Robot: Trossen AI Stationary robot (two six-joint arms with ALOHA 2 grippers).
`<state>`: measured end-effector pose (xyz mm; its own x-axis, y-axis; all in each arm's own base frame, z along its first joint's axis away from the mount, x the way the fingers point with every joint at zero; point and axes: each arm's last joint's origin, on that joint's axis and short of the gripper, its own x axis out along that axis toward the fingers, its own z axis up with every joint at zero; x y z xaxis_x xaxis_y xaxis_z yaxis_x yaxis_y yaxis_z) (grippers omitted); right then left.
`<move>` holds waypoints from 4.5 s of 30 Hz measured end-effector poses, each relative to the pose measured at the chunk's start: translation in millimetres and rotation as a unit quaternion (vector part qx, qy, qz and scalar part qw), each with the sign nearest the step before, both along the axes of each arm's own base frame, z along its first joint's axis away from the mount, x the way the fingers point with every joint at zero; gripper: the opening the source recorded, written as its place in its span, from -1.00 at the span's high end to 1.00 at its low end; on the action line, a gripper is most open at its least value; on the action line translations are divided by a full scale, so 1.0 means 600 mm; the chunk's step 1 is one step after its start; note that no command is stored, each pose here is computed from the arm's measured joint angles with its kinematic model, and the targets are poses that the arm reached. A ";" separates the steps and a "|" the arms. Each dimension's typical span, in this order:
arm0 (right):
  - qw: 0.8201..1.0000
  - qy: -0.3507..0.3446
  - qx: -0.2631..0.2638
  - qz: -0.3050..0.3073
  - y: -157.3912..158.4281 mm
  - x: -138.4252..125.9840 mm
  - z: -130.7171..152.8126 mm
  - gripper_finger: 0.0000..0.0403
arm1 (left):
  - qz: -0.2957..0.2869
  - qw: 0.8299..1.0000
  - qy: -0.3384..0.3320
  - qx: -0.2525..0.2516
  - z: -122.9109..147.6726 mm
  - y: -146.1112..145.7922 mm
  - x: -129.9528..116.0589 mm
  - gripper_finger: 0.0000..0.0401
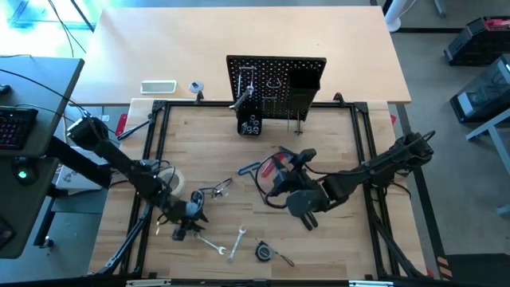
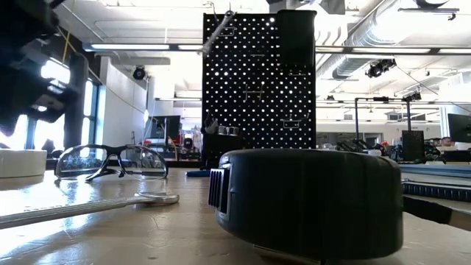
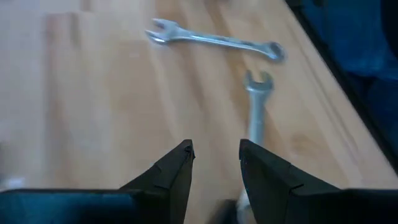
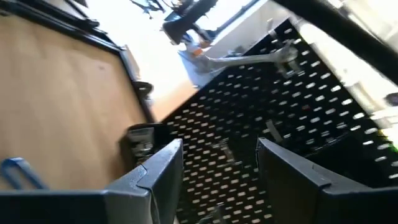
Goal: Hang tools onto peg board
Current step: Hang the bottom left wrench onto the peg board
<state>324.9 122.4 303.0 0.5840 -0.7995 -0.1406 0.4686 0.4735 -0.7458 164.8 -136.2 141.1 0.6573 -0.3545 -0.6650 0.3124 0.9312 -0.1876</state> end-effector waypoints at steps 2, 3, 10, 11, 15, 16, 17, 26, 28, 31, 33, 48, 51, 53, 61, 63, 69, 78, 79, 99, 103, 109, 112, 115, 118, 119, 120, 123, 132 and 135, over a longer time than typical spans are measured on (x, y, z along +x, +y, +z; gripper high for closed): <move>1.000 0.000 0.028 0.011 0.002 -0.006 -0.009 0.02 | -0.007 1.000 0.005 -0.008 -0.007 -0.012 -0.003 0.37; 0.999 -0.001 0.042 0.015 0.002 -0.009 -0.013 0.02 | -0.009 1.000 0.009 -0.012 -0.010 -0.017 -0.005 0.37; 0.990 0.013 0.133 0.037 0.004 -0.021 -0.035 0.02 | -0.008 1.000 0.012 -0.022 -0.018 -0.044 -0.003 0.37; 0.989 0.016 0.140 0.039 0.004 -0.022 -0.036 0.02 | -0.011 1.000 0.004 -0.024 -0.016 -0.049 0.001 0.37; 0.987 0.016 0.151 0.046 0.010 -0.025 -0.037 0.02 | -0.029 1.000 -0.005 -0.004 -0.019 -0.064 0.015 0.37; 0.987 0.016 0.152 0.049 0.012 -0.025 -0.037 0.02 | -0.033 0.999 -0.004 0.002 -0.021 -0.067 0.017 0.37; 0.987 0.017 0.153 0.051 0.014 -0.026 -0.037 0.02 | -0.037 0.999 0.000 0.005 -0.024 -0.069 0.019 0.37; 0.985 0.010 0.164 0.057 0.024 -0.031 -0.038 0.02 | -0.035 0.997 0.037 0.051 -0.050 -0.074 0.024 0.37; 0.984 0.009 0.167 0.056 0.024 -0.031 -0.038 0.02 | -0.028 0.997 0.037 0.065 -0.052 -0.073 0.024 0.37; 0.984 0.011 0.168 0.058 0.024 -0.032 -0.038 0.02 | -0.010 0.995 0.038 0.096 -0.058 -0.068 0.022 0.37; 0.984 0.011 0.168 0.058 0.025 -0.032 -0.038 0.02 | 0.002 0.993 0.032 0.117 -0.061 -0.065 0.023 0.37; 0.983 0.010 0.173 0.059 0.026 -0.032 -0.039 0.02 | 0.093 0.969 -0.027 0.226 -0.071 0.013 0.095 0.37; 0.982 0.007 0.177 0.058 0.026 -0.032 -0.039 0.02 | 0.109 0.966 -0.042 0.231 -0.067 0.031 0.110 0.37; 0.982 0.006 0.182 0.055 0.025 -0.033 -0.040 0.02 | 0.122 0.964 -0.053 0.229 -0.064 0.040 0.119 0.37; 0.981 0.019 0.187 0.045 0.028 -0.029 -0.059 0.02 | 0.146 0.961 -0.043 0.232 -0.065 0.055 0.124 0.37; 0.982 0.029 0.182 0.043 0.031 -0.023 -0.072 0.02 | 0.153 0.960 -0.044 0.231 -0.065 0.057 0.124 0.37; 0.980 0.070 0.182 0.030 0.039 0.000 -0.132 0.02 | 0.142 0.957 -0.048 0.246 -0.062 0.061 0.127 0.37; 0.978 0.081 0.190 0.013 0.054 0.025 -0.205 0.02 | 0.133 0.965 -0.036 0.224 -0.061 0.104 0.147 0.37; 0.978 0.079 0.191 0.015 0.056 0.028 -0.210 0.02 | 0.127 0.968 -0.037 0.213 -0.060 0.109 0.150 0.37; 0.978 0.069 0.196 0.017 0.059 0.035 -0.219 0.02 | 0.025 0.991 -0.074 0.108 -0.047 0.159 0.175 0.63; 0.978 0.068 0.196 0.015 0.057 0.036 -0.219 0.02 | 0.030 0.990 -0.082 0.111 -0.045 0.165 0.178 0.67; 0.978 0.064 0.198 0.015 0.056 0.038 -0.219 0.02 | 0.044 0.989 -0.077 0.121 -0.047 0.178 0.178 0.71; 0.978 0.064 0.198 0.015 0.057 0.038 -0.218 0.02 | 0.035 0.990 -0.078 0.115 -0.046 0.179 0.179 0.71; 0.978 0.062 0.199 0.016 0.057 0.038 -0.218 0.02 | 0.031 0.990 -0.077 0.111 -0.047 0.179 0.178 0.71; 0.978 0.062 0.199 0.016 0.057 0.038 -0.218 0.02 | 0.018 0.992 -0.077 0.100 -0.047 0.177 0.178 0.71; 0.978 0.062 0.199 0.016 0.057 0.038 -0.218 0.02 | 0.017 0.992 -0.075 0.097 -0.047 0.177 0.178 0.71; 0.978 0.061 0.199 0.016 0.057 0.038 -0.218 0.02 | 0.016 0.993 -0.073 0.095 -0.047 0.176 0.177 0.71; 0.978 0.061 0.200 0.016 0.057 0.039 -0.218 0.02 | 0.015 0.993 -0.067 0.094 -0.049 0.176 0.176 0.71; 0.978 0.059 0.200 0.016 0.057 0.039 -0.218 0.02 | 0.023 0.993 -0.069 0.096 -0.048 0.181 0.177 0.71; 0.978 0.057 0.202 0.016 0.057 0.039 -0.218 0.02 | 0.017 0.993 -0.069 0.090 -0.048 0.181 0.177 0.71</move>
<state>348.5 156.8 172.4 0.5703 -0.6469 -0.5062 0.3731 0.7530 -0.5420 271.1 -27.4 112.1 0.7565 -0.2132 -0.6183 0.2905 0.9565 0.0256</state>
